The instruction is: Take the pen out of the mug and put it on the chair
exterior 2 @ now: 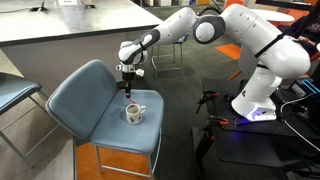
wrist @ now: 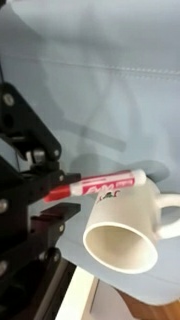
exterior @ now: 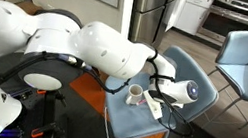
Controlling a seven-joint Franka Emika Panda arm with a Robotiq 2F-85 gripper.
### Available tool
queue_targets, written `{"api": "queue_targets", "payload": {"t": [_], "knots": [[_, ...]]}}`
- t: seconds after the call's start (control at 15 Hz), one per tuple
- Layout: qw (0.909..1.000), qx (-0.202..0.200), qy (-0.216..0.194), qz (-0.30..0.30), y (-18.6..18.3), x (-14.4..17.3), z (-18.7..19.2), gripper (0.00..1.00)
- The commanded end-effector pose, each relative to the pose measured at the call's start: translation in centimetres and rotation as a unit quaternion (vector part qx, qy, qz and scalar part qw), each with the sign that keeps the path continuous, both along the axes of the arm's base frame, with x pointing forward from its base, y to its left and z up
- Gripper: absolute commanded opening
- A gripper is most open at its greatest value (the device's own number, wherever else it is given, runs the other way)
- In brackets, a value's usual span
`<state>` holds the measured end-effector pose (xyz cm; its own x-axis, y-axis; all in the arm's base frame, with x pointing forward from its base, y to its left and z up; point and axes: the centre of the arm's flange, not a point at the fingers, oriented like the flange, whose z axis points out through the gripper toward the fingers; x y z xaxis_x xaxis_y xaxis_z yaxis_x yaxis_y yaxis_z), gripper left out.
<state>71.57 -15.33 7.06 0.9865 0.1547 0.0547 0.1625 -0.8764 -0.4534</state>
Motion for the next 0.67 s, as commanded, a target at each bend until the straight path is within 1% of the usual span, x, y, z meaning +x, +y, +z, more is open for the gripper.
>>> {"api": "queue_targets", "payload": {"t": [0.0,0.13,0.33,0.4,0.6], "knots": [[0.999,-0.018,0.023,-0.035,-0.1,1.7,0.5,0.61],[0.998,-0.042,0.021,-0.042,0.4,2.1,1.6,0.74],[0.9958,-0.083,0.024,-0.033,1.9,2.7,3.8,0.99],[0.9949,-0.094,0.026,-0.026,2.5,2.8,4.4,1.0],[0.9925,-0.119,0.028,-0.006,4.4,3.2,5.7,1.0]]}}
